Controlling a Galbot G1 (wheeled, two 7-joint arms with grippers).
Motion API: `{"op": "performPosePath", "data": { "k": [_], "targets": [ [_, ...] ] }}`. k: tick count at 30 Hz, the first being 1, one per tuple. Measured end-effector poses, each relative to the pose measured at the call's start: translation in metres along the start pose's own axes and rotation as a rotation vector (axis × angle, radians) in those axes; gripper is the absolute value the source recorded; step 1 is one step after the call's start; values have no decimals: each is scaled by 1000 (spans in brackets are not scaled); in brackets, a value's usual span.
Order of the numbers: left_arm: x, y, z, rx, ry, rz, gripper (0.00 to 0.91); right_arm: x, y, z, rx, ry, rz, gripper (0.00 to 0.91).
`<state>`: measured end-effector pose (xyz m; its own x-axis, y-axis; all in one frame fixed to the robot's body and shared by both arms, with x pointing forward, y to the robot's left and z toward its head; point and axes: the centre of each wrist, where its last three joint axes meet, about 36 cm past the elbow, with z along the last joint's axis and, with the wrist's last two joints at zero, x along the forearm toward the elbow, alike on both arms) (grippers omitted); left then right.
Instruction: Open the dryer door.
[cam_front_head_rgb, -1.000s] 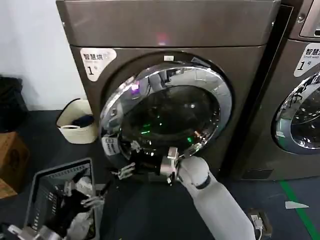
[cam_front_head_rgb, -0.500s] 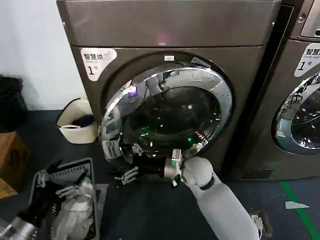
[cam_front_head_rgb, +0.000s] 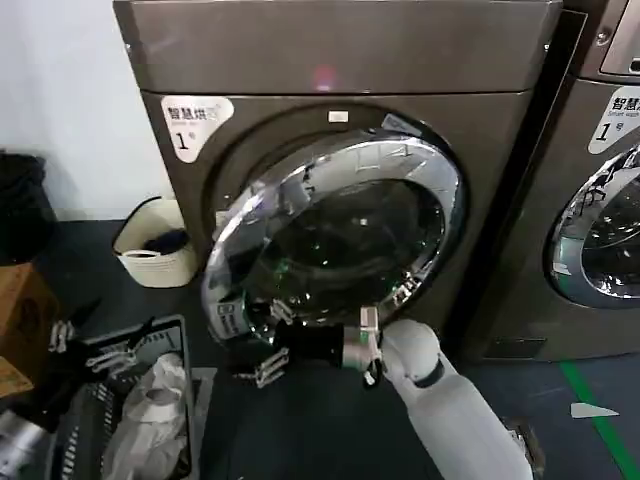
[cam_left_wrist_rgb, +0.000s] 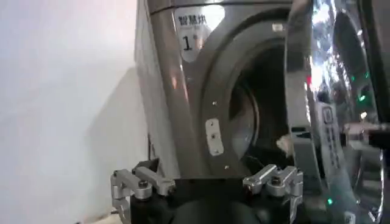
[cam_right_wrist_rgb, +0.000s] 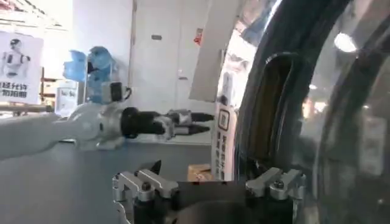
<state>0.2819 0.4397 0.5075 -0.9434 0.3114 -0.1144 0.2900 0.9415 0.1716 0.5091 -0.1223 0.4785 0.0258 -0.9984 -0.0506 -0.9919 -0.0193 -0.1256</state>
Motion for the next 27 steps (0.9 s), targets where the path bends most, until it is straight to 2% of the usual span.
{"op": "performPosePath", "data": {
  "k": [10,27],
  "targets": [
    [-22,-1,-1,57,-39,48,907,17,3,5,1,-9,-63,907],
    [-63,-7,-4,89,-93,151,907,67,13,7,33,16,-182,907]
  ]
}}
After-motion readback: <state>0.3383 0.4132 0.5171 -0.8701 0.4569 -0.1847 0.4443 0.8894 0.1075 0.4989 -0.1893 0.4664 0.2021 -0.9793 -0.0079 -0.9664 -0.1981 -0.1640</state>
